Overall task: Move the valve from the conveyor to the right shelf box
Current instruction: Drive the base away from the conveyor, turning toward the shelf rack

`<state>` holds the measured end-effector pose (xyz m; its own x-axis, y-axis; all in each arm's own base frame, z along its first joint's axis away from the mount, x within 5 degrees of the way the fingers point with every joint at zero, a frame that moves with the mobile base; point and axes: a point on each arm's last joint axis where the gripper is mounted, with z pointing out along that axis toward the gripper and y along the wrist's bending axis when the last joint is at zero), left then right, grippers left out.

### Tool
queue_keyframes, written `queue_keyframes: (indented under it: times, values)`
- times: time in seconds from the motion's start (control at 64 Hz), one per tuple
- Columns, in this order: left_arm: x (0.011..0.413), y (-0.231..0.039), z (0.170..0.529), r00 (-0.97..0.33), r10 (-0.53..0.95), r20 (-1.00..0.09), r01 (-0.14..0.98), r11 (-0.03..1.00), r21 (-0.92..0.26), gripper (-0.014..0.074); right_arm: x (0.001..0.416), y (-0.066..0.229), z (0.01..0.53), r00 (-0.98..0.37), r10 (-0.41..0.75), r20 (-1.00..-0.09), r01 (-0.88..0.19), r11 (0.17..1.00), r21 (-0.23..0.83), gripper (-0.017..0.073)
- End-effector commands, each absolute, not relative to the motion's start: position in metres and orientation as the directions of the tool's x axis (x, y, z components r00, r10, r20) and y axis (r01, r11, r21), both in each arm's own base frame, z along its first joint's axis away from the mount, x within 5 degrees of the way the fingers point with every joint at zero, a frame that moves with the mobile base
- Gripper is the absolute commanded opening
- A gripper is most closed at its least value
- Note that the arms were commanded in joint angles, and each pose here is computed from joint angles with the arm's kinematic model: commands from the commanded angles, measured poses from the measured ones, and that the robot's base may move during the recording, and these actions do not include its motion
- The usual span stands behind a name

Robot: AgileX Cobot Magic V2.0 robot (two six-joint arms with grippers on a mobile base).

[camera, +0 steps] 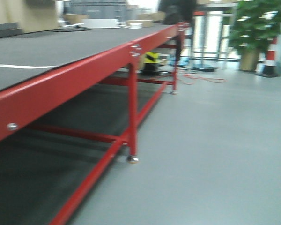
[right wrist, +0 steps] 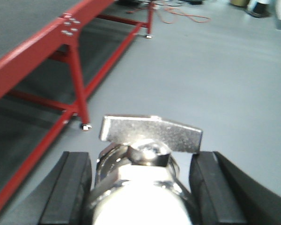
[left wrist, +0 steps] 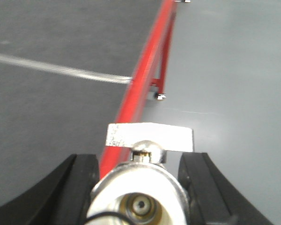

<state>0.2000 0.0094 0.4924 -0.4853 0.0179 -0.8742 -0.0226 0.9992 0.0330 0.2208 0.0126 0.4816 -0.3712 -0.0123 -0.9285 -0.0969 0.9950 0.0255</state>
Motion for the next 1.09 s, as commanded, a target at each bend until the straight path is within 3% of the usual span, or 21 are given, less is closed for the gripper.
queue_keyframes:
  times: [0.0, 1.078]
  values:
    - [0.1974, 0.0076, 0.5006, -0.425, 0.013, -0.905, -0.019, 1.000, 0.023, -0.0111, 0.2173, 0.0112, 0.4959, -0.272, -0.010, -0.962, -0.089, 0.996, 0.015, -0.0155]
    - [0.1974, 0.0076, 0.5006, -0.425, 0.013, -0.905, -0.019, 1.000, 0.023, -0.0111, 0.2173, 0.0112, 0.4959, -0.272, -0.010, -0.962, -0.089, 0.996, 0.015, -0.0155]
